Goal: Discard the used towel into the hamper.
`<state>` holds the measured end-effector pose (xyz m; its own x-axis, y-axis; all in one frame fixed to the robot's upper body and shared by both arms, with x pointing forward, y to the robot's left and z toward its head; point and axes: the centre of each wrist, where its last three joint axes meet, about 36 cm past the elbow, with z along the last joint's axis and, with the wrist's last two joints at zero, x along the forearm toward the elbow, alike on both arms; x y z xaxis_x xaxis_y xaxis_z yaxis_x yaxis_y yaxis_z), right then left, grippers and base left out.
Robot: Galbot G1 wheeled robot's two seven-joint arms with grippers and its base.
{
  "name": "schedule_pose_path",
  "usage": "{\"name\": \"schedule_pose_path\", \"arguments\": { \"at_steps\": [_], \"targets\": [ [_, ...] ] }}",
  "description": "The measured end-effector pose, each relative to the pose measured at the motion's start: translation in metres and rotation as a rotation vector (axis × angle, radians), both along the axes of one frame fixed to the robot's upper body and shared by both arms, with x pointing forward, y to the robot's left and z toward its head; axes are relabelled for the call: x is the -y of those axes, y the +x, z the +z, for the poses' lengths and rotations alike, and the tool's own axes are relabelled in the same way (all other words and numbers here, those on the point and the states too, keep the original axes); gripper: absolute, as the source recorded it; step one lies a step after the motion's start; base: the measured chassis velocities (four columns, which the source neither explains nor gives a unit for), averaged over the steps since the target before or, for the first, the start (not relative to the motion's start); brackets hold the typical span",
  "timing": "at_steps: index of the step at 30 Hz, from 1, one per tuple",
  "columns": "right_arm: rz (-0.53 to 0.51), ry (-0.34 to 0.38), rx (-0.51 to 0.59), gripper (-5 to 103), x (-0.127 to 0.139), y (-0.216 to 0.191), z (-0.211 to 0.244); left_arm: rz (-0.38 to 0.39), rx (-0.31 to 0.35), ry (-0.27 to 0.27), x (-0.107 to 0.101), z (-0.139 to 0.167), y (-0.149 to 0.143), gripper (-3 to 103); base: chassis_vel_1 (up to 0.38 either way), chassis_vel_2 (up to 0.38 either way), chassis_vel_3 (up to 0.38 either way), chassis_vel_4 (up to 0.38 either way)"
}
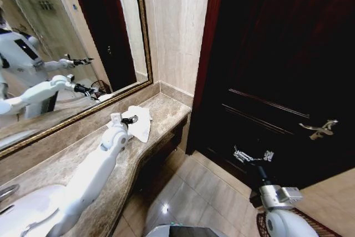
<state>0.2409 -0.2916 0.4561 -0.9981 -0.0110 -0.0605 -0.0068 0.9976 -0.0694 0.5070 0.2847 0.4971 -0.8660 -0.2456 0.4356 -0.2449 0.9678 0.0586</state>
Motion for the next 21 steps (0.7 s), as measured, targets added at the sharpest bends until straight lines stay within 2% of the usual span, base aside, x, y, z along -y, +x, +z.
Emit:
{"name": "schedule_pose_path", "arguments": {
  "at_steps": [3, 11, 19, 21],
  "targets": [
    [0.001, -0.004, 0.004, 100, 0.001, 0.002, 0.0, -0.009, -0.036, -0.018, 0.002, -0.012, 0.009, 100, 0.0, 0.0, 0.0, 0.0],
    [-0.008, -0.01, 0.004, 100, 0.004, 0.002, -0.001, -0.034, -0.075, -0.057, 0.005, -0.024, 0.022, 100, 0.0, 0.0, 0.0, 0.0],
    [-0.017, -0.007, 0.009, 100, 0.006, 0.001, -0.001, -0.039, -0.108, -0.076, 0.002, -0.034, 0.031, 100, 0.0, 0.0, 0.0, 0.0],
    [-0.022, -0.004, 0.012, 100, 0.008, 0.002, -0.002, -0.045, -0.114, -0.084, 0.001, -0.037, 0.033, 96, 0.0, 0.0, 0.0, 0.0]
  ]
}}
